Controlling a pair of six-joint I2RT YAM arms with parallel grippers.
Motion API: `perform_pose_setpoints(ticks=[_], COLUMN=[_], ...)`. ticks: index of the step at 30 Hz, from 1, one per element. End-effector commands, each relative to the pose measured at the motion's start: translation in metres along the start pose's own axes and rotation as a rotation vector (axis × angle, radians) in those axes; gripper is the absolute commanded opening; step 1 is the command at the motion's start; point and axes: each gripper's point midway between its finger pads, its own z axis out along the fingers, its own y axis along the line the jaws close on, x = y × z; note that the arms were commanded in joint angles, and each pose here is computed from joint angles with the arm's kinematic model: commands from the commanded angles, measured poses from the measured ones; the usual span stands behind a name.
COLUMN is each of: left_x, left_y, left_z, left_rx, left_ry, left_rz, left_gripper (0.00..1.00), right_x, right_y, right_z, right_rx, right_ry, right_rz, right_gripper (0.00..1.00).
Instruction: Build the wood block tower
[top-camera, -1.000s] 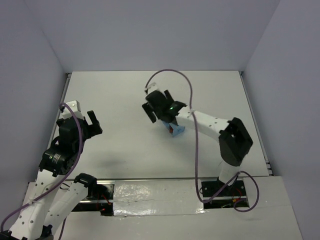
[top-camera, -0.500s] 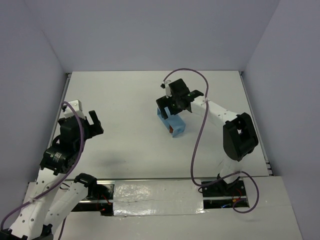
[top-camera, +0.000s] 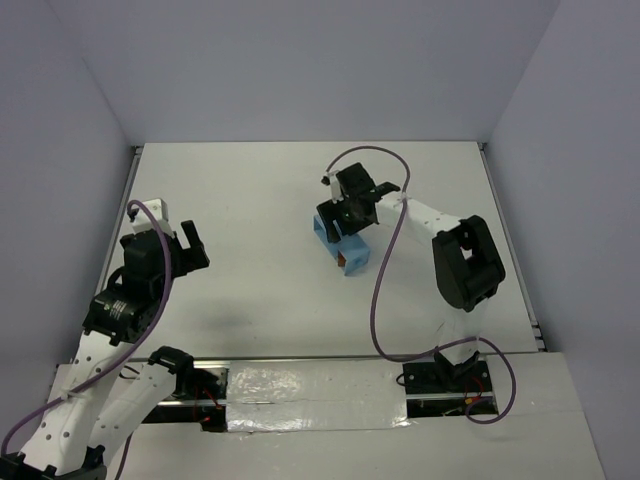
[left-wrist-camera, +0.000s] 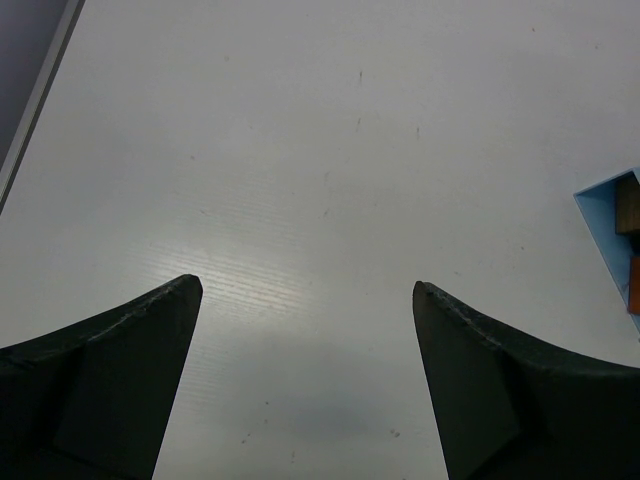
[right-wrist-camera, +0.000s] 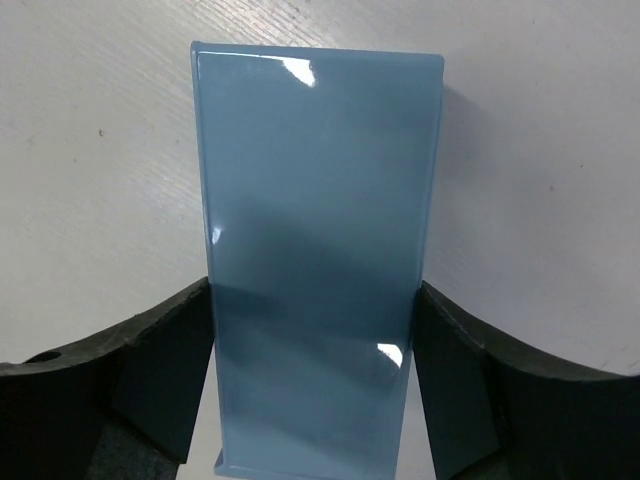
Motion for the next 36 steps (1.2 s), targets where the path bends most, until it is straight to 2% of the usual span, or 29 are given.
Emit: perform_pose_setpoints(ticks=[1,2,6,11,16,21,26,31,32,35,36], left_x=[-0.01,-0.01,-0.01,-0.009,-0.01,-0.011,-0.011,-0.012,-0.011,-0.011,-0.012], left_y=[-0.004,-0.004,-0.003,-0.002,-0.001,-0.001,-0.001,-0.001,0.0,-0.001,-0.002], left_z=[0.001,0.001,0.001,0.001,0.001,-0.001,-0.001,-0.002,-0.002,-0.003,-0.003], left_rx=[0.02,0.02,0.015,0.009,0.004,0.007,0.007,0.007,0.007,0.015,0.018], left_ry=[-0.036,-0.036,-0.037,-0.036,-0.036,-0.046,-0.046,-0.049,-0.05,-0.052,-0.052], left_rz=[0.003,0.003,0.002,0.0,-0.001,-0.006,-0.006,-0.008,-0.008,-0.01,-0.009], left_gripper=[1.0,0.99,1.0,0.99,0.99,0.99,1.0,0.99,0.99,0.99,0.99], right_x=[0.002,0.002,-0.003,-0.01,-0.007,-0.003,-0.007,-0.01,-0.018,-0.018,-0.029], right_y=[0.006,0.005,-0.001,0.021,0.023,0.032,0.022,-0.022,-0.029,-0.051,-0.035], right_z=[0.0,-0.002,-0.014,-0.038,-0.048,-0.048,-0.054,-0.066,-0.077,-0.07,-0.064], right_rx=[0.02,0.044,0.219,0.427,0.67,0.753,0.757,0.705,0.664,0.397,0.192], right_ry=[0.006,0.011,-0.019,-0.069,-0.054,-0.043,-0.052,-0.068,-0.107,-0.15,-0.187], right_rz=[-0.032,-0.035,-0.044,-0.097,-0.155,-0.171,-0.151,-0.014,0.034,0.181,0.211], right_gripper=[0.61,0.55,0.5,0.5,0.52,0.52,0.53,0.54,0.54,0.55,0.55])
